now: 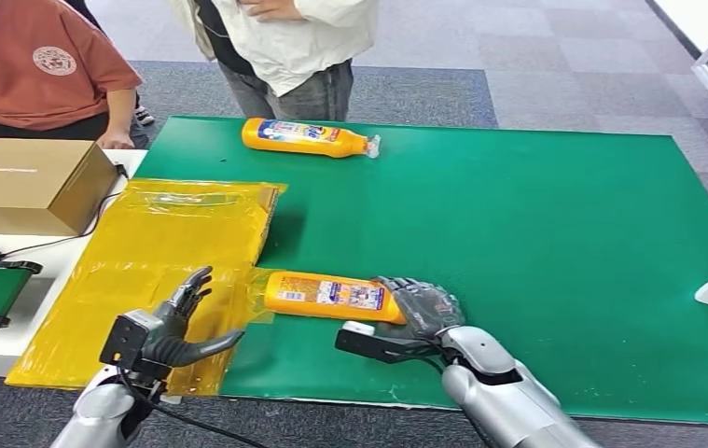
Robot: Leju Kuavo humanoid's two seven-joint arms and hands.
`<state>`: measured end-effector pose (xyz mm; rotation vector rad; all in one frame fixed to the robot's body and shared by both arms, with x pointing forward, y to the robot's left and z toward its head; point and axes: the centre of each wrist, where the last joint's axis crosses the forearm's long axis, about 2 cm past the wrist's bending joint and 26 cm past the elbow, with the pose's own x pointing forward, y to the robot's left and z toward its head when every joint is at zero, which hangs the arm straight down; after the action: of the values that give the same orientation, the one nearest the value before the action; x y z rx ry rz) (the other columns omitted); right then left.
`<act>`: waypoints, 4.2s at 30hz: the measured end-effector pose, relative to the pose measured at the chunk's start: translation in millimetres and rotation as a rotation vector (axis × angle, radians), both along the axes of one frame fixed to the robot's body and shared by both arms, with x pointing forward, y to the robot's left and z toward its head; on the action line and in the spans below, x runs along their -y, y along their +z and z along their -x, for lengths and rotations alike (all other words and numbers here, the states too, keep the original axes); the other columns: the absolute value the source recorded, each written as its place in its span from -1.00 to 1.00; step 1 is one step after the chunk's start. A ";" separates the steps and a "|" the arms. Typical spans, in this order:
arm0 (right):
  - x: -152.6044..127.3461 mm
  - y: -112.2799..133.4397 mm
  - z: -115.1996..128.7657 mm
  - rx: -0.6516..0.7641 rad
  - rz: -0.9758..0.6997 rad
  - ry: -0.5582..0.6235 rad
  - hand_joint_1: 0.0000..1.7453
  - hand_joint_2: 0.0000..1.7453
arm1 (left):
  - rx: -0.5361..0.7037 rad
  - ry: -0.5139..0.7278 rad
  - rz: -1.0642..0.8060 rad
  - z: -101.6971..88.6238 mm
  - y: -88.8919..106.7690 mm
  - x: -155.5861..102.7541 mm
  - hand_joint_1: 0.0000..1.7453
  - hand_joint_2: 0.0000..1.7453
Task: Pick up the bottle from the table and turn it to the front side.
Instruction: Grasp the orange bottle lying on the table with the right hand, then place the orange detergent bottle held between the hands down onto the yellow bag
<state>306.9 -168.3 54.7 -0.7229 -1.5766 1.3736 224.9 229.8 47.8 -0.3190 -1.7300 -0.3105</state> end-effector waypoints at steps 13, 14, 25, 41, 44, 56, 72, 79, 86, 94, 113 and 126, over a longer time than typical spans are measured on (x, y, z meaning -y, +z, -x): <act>1.5 4.7 12.0 -0.260 -0.505 0.031 1.00 1.00 | 0.125 0.001 0.028 3.7 30.4 6.3 -1.00 1.00; 3.5 5.9 12.8 -0.293 -0.580 0.028 1.00 1.00 | 0.134 0.006 0.037 4.8 31.8 5.6 -1.00 1.00; 22.3 40.5 17.3 -0.212 -1.001 0.055 1.00 1.00 | 0.231 0.002 0.292 8.8 60.7 7.9 -1.00 1.00; -21.5 56.2 23.9 -0.033 -0.831 0.206 1.00 1.00 | 0.127 -0.435 0.687 8.5 93.0 62.8 -1.00 1.00; -25.1 57.1 24.5 -0.010 -0.813 0.219 1.00 1.00 | 0.123 -0.458 0.709 8.3 95.5 67.4 -1.00 1.00; -48.4 62.6 38.2 0.133 -0.645 0.298 1.00 1.00 | 0.113 -0.462 0.744 2.2 102.4 75.6 -1.00 1.00; -59.8 61.7 45.6 0.195 -0.566 0.313 1.00 1.00 | 0.093 -0.444 0.717 0.3 103.8 81.5 1.00 1.00; -59.0 58.3 45.8 0.188 -0.566 0.288 0.98 1.00 | 0.099 -0.419 0.677 -0.6 102.5 82.2 1.00 1.00; -55.5 53.2 44.6 0.085 -0.621 0.230 -1.00 1.00 | 0.133 -0.332 0.581 -0.4 100.8 81.3 1.00 1.00; -11.0 38.1 29.3 -0.198 -0.893 0.031 -1.00 1.00 | 0.606 0.263 -0.287 1.9 113.6 62.9 1.00 1.00; 23.3 71.6 13.8 -0.083 -1.040 0.000 -1.00 1.00 | 0.612 0.349 -1.174 -30.3 34.8 22.4 1.00 1.00; 6.0 94.2 17.4 -0.030 -1.079 0.126 -1.00 1.00 | 0.625 0.298 -1.269 -60.6 13.5 -3.7 -1.00 1.00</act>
<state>289.5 -174.3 148.9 0.0628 -2.0264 0.4320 285.5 233.5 61.3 1.0371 -1.7731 -1.2774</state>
